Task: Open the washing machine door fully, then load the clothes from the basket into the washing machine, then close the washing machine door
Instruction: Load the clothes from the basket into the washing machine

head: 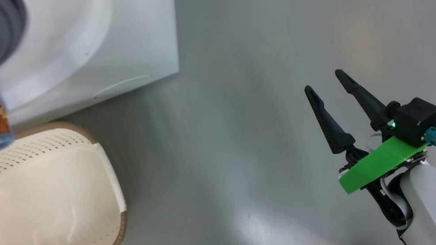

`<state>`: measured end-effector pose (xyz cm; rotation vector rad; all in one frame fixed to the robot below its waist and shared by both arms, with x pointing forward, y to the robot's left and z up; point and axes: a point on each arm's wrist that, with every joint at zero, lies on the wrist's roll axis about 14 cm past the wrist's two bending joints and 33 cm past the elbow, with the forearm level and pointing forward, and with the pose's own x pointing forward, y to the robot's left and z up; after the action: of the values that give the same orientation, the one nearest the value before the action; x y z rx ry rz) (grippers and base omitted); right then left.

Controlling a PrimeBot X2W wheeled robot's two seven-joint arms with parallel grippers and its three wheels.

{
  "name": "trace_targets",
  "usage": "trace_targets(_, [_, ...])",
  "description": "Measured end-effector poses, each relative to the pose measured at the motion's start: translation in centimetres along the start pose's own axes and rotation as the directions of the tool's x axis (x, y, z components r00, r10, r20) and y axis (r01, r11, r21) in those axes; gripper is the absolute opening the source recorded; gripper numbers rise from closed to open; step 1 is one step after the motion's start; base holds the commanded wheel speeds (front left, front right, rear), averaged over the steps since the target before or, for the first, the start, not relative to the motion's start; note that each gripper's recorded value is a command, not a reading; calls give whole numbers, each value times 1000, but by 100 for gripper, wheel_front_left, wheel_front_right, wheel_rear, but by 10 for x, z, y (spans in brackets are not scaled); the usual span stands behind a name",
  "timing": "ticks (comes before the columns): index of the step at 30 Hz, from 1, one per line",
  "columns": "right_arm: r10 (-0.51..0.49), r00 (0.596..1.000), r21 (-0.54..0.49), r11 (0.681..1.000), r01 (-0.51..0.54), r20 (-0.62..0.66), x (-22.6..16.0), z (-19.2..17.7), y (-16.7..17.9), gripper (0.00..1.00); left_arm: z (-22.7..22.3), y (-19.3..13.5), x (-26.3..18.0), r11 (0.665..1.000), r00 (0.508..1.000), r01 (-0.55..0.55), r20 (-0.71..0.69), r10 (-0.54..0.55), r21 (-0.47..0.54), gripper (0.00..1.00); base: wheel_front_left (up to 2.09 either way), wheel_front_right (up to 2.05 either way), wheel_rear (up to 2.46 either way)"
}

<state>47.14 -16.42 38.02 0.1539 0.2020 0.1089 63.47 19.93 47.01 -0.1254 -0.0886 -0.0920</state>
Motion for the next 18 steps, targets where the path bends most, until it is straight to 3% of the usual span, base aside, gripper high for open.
trace_targets(18, [-1,996,-42,999,5,90,-23,42,4,100,9,-1,-111,991,993,-115,-13,115,-63,100,0,0,0])
